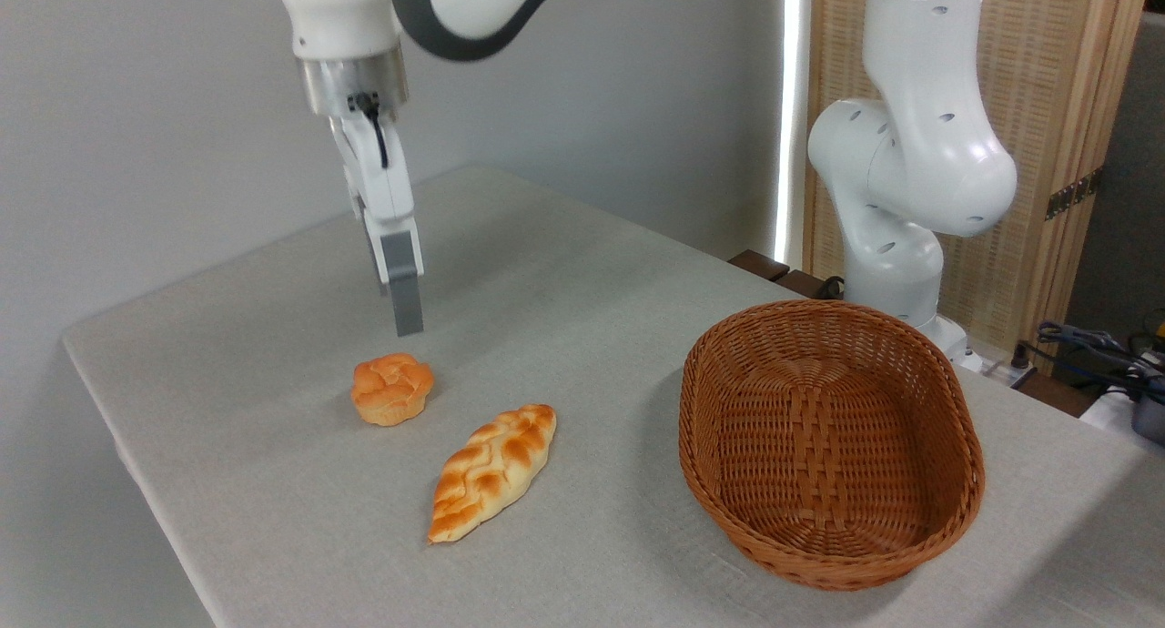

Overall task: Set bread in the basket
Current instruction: 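Move the open gripper down over the small round orange bun, then close the gripper on the round orange bun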

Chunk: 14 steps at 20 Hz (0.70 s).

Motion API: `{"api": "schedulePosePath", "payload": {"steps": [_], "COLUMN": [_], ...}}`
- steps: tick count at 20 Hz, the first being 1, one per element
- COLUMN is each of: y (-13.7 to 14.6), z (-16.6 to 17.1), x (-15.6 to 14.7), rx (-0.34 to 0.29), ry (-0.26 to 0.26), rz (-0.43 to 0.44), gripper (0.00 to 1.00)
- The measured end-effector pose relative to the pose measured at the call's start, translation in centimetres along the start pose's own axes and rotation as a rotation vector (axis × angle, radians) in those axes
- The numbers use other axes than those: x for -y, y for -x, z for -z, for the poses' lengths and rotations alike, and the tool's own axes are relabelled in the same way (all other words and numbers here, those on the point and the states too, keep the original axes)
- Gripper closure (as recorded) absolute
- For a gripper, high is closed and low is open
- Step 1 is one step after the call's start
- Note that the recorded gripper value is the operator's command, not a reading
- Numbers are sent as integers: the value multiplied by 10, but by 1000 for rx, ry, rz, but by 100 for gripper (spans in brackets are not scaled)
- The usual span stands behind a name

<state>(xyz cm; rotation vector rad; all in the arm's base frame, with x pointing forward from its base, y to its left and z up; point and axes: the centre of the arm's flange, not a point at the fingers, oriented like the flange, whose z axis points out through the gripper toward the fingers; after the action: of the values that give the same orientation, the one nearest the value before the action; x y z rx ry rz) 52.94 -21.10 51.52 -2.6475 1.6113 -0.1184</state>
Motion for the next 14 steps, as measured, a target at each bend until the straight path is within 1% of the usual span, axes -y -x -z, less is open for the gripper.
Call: {"api": "schedulePosePath", "payload": {"steps": [2,5,7,10,11,12,13,14], "y": [-6,-11,-16,-26,-29,-32,-33,-33], "z": [-26,-60,-77,-94,-98,-101,-102,-102], "x": [-10,-8,-4,-2,-3,-3,-4,-4], "rx": [22,24,11,-28,-40,-48,-51,-52], "ry": [1,16,16,-2,-9,-12,-13,-14], "rz": [-39,-81,-87,-100,-104,-107,-109,-110], "gripper": [0,0,0,1,16,40,56,69]}}
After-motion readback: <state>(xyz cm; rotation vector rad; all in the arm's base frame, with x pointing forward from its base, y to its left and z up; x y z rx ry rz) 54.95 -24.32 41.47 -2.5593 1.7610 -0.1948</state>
